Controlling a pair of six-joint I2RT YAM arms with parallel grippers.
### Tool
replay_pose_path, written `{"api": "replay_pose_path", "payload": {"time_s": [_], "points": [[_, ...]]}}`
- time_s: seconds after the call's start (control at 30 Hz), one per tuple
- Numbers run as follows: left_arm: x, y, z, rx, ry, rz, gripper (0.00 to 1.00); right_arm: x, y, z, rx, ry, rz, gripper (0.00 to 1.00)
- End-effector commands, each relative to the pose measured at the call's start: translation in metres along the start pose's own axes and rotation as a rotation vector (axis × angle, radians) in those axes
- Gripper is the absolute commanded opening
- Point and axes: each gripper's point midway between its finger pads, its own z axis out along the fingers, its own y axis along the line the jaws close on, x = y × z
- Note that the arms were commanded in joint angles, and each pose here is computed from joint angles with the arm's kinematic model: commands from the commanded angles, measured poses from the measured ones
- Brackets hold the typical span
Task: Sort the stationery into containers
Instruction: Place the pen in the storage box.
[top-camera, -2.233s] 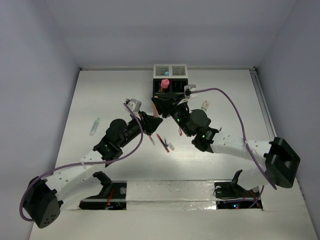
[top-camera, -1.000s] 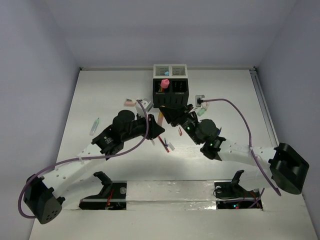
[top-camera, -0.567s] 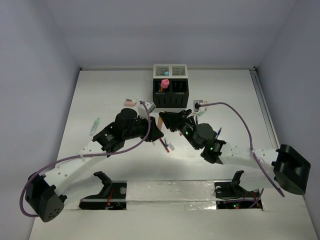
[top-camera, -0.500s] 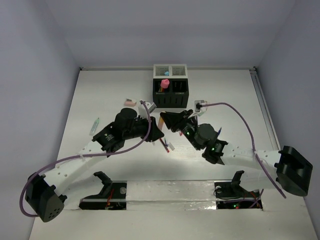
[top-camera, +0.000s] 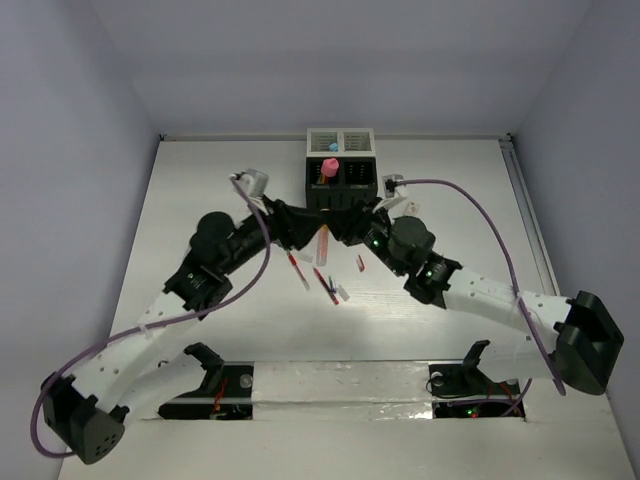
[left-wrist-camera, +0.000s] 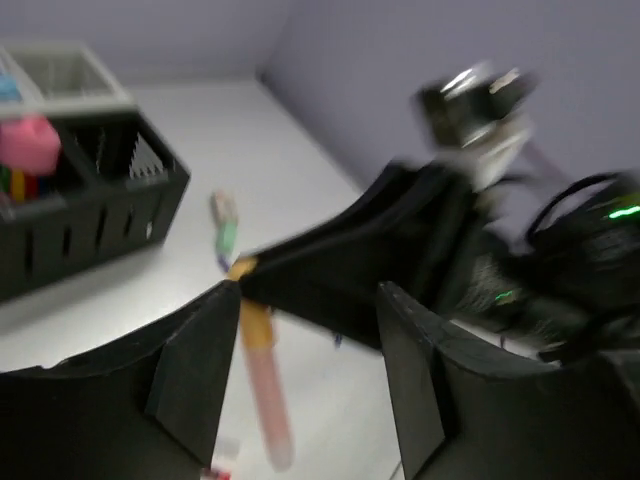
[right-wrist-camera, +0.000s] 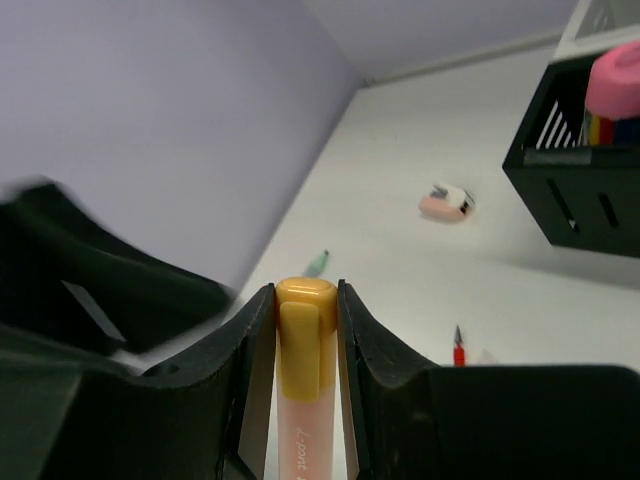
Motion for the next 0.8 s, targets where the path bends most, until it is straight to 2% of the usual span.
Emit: {"api": "replay_pose_path", "payload": {"time_s": [0.0, 0.03, 0.07, 0.13, 0.17, 0.23, 0.33, 0.37, 0.4, 0.43, 0.47, 0.57, 0.6, 0.63, 0.7, 0.73, 0.77], "points": [[-0.092, -0.037, -0.034, 0.081, -0.369, 0.038, 0.54, 0.007, -0.025, 0.019, 0.054, 0.098, -0.047, 0.0], [-0.083, -0.03, -0.035, 0.054, -0.342, 0.036, 0.59, -0.014, -0.016, 0.028, 0.036, 0.035, -0.047, 0.0], [-0.081, -0.028, -0.038, 0.041, -0.341, 0.038, 0.68, -0.024, -0.017, 0.034, 0.044, 0.004, -0.056, 0.0], [-0.084, -0.025, -0.051, 0.013, -0.365, 0.042, 0.76, -0.039, -0.034, 0.052, 0.078, -0.027, -0.068, 0.0], [-0.08, -0.022, -0.054, -0.005, -0.351, 0.045, 0.99, -0.057, -0.027, 0.062, 0.06, -0.079, -0.064, 0.0], [-0.088, -0.021, -0.067, -0.041, -0.384, 0.064, 0.99, -0.065, -0.049, 0.083, 0.09, -0.095, -0.068, 0.0], [-0.096, -0.016, -0.083, -0.106, -0.397, 0.085, 0.99, -0.099, -0.06, 0.11, 0.105, -0.181, -0.102, 0.0], [-0.092, -0.012, -0.085, -0.133, -0.374, 0.098, 0.99, -0.092, -0.077, 0.125, 0.136, -0.182, -0.119, 0.0], [-0.091, -0.011, -0.087, -0.141, -0.366, 0.109, 0.99, -0.109, -0.07, 0.137, 0.128, -0.23, -0.147, 0.0], [-0.098, -0.009, -0.095, -0.174, -0.389, 0.117, 0.99, -0.124, -0.083, 0.145, 0.159, -0.272, -0.16, 0.0], [-0.094, -0.004, -0.097, -0.203, -0.365, 0.14, 0.99, -0.108, -0.101, 0.162, 0.185, -0.254, -0.171, 0.0], [-0.093, 0.013, -0.109, -0.308, -0.36, 0.184, 0.99, -0.138, -0.117, 0.198, 0.216, -0.362, -0.224, 0.0], [-0.091, 0.015, -0.109, -0.314, -0.352, 0.195, 0.99, -0.123, -0.131, 0.204, 0.236, -0.336, -0.243, 0.0], [-0.09, 0.022, -0.112, -0.352, -0.354, 0.197, 0.99, -0.143, -0.121, 0.213, 0.221, -0.398, -0.25, 0.0], [-0.091, 0.025, -0.115, -0.368, -0.365, 0.208, 0.99, -0.154, -0.134, 0.224, 0.234, -0.431, -0.261, 0.0], [-0.091, 0.025, -0.116, -0.367, -0.369, 0.21, 0.99, -0.139, -0.149, 0.236, 0.252, -0.411, -0.283, 0.0], [-0.092, 0.025, -0.117, -0.367, -0.373, 0.214, 0.99, -0.157, -0.138, 0.244, 0.236, -0.452, -0.297, 0.0]]}}
